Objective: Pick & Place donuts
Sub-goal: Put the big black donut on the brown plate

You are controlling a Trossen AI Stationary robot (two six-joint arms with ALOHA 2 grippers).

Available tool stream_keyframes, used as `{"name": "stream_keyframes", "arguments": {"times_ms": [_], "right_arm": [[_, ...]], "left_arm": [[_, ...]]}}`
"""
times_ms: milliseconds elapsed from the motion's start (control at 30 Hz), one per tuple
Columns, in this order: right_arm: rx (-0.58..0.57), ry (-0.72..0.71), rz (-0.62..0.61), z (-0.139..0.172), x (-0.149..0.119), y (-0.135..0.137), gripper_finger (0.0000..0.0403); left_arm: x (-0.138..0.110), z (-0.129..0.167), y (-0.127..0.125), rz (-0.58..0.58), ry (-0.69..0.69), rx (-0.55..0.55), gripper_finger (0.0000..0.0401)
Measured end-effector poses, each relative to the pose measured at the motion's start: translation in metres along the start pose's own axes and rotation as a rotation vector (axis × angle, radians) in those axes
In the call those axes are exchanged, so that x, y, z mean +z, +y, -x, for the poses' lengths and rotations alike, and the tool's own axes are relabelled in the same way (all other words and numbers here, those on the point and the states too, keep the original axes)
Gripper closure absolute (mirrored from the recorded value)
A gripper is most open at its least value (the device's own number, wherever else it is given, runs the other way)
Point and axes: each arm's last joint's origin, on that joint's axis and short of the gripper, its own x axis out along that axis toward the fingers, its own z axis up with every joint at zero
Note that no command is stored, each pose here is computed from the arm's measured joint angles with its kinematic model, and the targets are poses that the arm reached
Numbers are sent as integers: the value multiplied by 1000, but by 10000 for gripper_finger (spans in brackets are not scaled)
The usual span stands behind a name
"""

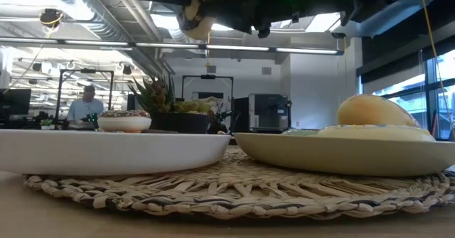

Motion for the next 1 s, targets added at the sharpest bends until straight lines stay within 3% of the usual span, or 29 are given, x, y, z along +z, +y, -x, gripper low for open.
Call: {"name": "stream_keyframes", "arguments": {"times_ms": [200, 333, 633, 833, 1000], "right_arm": [[2, 3, 32, 0, 0, 0, 310], [7, 19, 46, 0, -2, 1, 343], [33, 116, 60, 13, 12, -7, 361], [206, 275, -9, 40, 32, -23, 359], [441, 545, -221, 67, 32, -37, 359]], "left_arm": [[0, 0, 0, -57, 1, -1, 376], [-1, 2, -2, -128, 44, -62, 365], [14, 14, 8, -24, 175, -262, 302], [15, 34, 11, -52, 159, -316, 264], [15, 43, 11, -105, 147, -350, 258]]}}
